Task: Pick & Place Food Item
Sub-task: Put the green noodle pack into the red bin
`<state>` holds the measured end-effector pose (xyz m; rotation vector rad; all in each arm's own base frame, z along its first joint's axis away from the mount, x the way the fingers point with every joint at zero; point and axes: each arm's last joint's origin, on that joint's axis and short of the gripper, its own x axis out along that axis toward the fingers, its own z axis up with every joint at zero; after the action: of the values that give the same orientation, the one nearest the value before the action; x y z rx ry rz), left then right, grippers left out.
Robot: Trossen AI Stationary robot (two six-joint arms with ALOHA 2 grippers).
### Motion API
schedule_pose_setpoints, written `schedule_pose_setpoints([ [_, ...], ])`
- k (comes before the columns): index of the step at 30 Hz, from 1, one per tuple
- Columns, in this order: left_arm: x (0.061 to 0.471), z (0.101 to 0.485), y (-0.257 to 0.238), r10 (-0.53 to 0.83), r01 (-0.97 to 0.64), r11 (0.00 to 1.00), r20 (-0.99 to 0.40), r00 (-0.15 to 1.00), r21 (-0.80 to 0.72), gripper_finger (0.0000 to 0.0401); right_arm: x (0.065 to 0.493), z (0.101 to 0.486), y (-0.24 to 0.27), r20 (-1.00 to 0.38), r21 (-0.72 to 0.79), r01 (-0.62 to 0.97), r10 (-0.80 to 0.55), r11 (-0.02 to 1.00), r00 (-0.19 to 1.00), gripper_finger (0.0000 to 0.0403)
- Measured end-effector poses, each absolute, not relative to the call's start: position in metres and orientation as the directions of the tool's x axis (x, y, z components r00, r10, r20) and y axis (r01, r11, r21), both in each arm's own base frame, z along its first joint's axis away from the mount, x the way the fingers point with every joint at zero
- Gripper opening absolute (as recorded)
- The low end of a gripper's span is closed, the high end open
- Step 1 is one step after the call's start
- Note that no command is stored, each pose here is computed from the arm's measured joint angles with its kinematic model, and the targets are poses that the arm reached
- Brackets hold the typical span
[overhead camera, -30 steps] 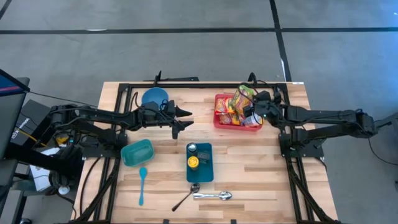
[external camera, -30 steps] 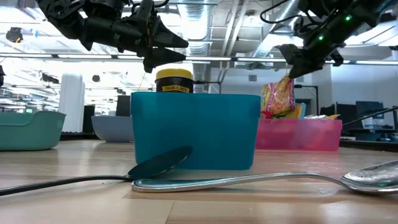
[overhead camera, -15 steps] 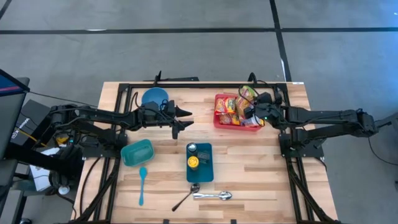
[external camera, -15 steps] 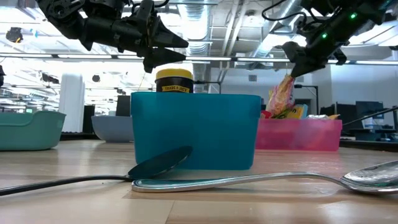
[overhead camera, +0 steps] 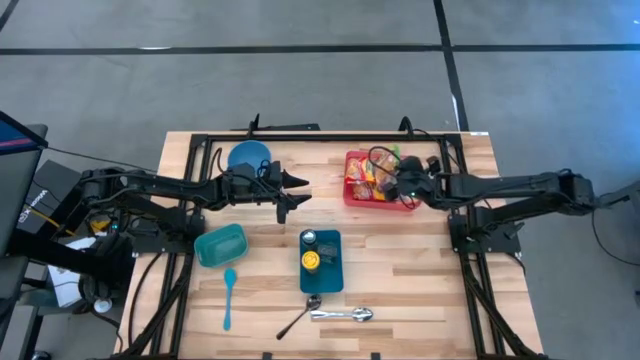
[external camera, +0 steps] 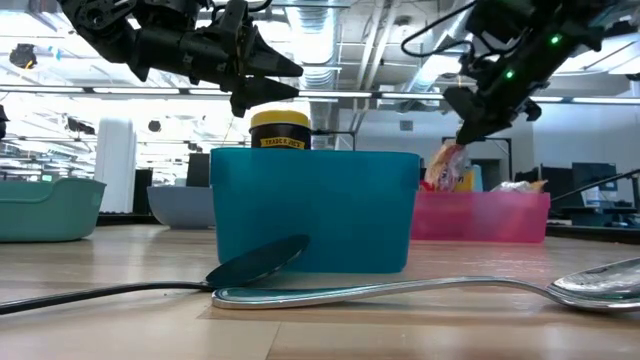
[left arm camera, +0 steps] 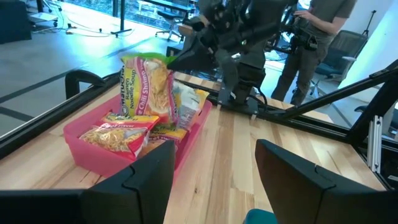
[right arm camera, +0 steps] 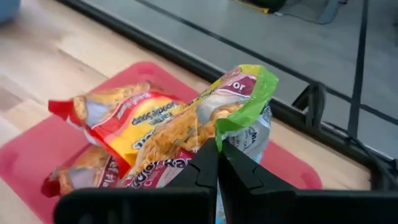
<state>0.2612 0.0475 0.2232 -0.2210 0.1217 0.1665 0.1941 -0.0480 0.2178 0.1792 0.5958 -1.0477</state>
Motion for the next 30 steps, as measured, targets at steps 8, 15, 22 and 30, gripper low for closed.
schedule_pose_setpoints([
  [8,0.261,0.223,0.048,0.151,-0.178,0.962,-0.139,0.979,-0.208,0.0218,0.199,0.210,-0.049,-0.572,-0.157,0.843,-0.743,0.514,0.347,0.0000],
  [15,0.261,0.223,0.048,0.151,-0.178,0.962,-0.140,0.979,-0.208,0.0218,0.201,0.210,-0.048,-0.589,-0.131,0.828,-0.715,0.545,0.377,0.0000],
  [22,0.261,0.223,0.048,0.151,-0.178,0.962,-0.141,0.978,-0.208,0.0218,0.205,0.202,-0.051,-0.608,-0.159,0.825,-0.712,0.543,0.351,0.0000],
  [30,0.261,0.223,0.048,0.151,-0.178,0.962,-0.142,0.978,-0.208,0.0218,0.206,0.199,-0.051,-0.605,-0.183,0.829,-0.725,0.529,0.329,0.0000],
])
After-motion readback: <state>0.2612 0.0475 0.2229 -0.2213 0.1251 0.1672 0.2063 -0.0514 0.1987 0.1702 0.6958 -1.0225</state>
